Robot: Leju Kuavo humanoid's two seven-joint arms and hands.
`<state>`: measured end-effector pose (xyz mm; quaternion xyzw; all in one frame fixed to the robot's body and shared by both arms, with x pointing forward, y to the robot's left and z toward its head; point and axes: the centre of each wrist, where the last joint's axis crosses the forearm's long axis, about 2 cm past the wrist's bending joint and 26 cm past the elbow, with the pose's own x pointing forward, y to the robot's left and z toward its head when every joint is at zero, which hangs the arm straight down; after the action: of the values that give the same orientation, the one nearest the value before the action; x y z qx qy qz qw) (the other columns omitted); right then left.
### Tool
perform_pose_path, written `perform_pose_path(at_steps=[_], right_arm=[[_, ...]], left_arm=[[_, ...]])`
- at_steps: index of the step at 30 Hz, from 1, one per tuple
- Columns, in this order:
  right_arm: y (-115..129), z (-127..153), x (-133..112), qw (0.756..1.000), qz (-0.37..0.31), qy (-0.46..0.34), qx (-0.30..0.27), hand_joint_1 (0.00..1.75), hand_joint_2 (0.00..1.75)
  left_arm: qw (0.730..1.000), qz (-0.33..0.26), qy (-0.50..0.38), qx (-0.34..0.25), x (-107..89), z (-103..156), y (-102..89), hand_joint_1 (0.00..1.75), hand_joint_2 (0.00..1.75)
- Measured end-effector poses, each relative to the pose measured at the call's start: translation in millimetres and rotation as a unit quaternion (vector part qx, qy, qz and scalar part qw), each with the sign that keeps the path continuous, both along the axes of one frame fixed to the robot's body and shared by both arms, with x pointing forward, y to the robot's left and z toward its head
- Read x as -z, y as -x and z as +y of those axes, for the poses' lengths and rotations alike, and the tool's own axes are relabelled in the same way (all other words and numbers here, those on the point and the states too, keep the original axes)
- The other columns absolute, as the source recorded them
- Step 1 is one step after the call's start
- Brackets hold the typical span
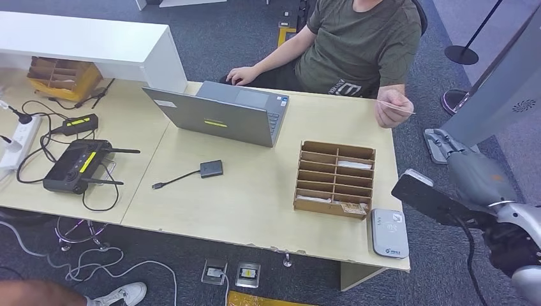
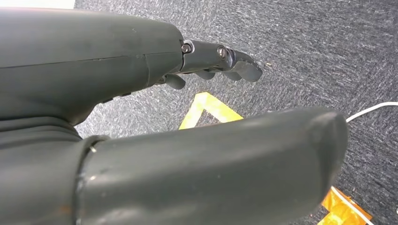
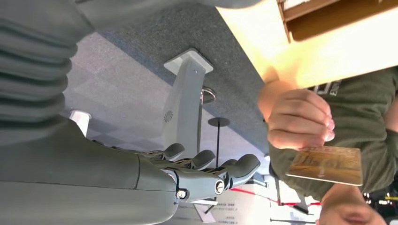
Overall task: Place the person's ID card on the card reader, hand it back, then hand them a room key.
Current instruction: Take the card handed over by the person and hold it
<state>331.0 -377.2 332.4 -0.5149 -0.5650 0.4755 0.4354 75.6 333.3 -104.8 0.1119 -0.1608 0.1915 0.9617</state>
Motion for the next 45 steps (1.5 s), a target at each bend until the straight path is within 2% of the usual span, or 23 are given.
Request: perform_pose_path(at_steps=[8,13,27,35,45], right_arm=[[-2,-2,20,1.000,0.001,-0.003,0.013,0.00,1.75],[-3,-7,35,0.999,-0.023,0.031,0.029,0.00,1.75],[-24,-11,42,0.993,-0.085,0.034,0.072,0.00,1.75],[-36,-8,57,0.994,-0.067,0.022,0.080,0.00,1.75],[-38,-16,66,0.993,-0.030,0.023,0.109,0.00,1.75]], left_arm=[[1.000,0.000,0.000,0.019,0.2,-1,0.9,0.00,0.00],[1.000,0.000,-0.001,0.028,0.4,-2,1.2,0.00,0.00],[0.999,0.008,-0.002,0.043,0.9,-7,2.3,0.00,0.00],[0.999,0.011,0.001,0.049,1.1,-10,2.2,0.00,0.00],[0.998,0.014,0.002,0.059,1.3,-12,3.1,0.00,0.00]])
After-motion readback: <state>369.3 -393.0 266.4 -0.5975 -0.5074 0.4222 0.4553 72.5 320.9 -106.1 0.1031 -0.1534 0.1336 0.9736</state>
